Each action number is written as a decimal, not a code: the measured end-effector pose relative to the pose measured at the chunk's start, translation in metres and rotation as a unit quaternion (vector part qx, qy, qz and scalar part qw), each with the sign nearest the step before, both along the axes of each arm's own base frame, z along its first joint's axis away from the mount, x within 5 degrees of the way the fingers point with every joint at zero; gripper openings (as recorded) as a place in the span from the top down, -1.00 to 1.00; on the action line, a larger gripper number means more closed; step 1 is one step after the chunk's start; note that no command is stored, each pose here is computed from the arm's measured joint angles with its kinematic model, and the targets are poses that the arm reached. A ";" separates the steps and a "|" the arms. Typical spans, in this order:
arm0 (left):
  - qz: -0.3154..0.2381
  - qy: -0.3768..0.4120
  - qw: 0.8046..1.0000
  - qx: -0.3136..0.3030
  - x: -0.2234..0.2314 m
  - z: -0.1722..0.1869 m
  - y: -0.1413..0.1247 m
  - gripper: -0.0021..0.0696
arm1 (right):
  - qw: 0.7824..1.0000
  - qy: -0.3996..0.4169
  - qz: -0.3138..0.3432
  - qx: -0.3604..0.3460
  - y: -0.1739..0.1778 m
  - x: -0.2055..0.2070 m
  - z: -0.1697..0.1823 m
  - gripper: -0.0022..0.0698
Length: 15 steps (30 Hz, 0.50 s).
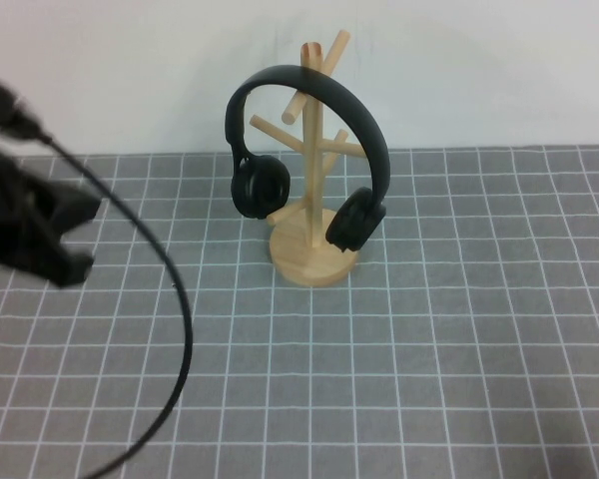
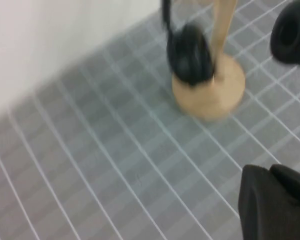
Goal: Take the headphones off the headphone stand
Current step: Pick up the headphones from the headphone stand
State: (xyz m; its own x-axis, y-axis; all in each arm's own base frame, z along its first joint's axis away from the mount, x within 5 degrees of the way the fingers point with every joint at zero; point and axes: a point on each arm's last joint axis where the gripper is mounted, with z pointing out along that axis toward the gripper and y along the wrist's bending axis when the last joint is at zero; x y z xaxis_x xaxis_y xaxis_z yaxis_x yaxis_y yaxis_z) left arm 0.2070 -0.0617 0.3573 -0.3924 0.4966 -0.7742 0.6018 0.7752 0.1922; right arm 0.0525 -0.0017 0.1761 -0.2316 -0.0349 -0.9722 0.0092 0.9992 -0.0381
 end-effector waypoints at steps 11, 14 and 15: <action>-0.152 -0.203 0.963 0.093 0.067 0.008 -0.023 0.93 | 1.000 0.000 0.000 0.000 0.000 0.000 0.000 0.96; -0.199 -0.248 0.940 0.121 0.079 0.002 -0.030 0.72 | 1.000 0.000 0.000 0.000 0.000 0.000 0.000 0.96; -0.211 -0.259 0.935 0.122 0.083 -0.001 -0.033 0.57 | 1.000 0.000 0.000 0.000 0.000 0.000 0.000 0.96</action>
State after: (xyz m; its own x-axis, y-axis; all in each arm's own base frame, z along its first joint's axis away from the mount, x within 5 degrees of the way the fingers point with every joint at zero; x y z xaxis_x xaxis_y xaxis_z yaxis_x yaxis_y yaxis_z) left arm 0.2897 -0.0943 0.3559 0.2745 0.7092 -0.6494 0.6211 0.3848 0.6828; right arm 0.0525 -0.0017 0.1761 -0.2316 -0.0349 -0.9722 0.0092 0.9992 -0.0381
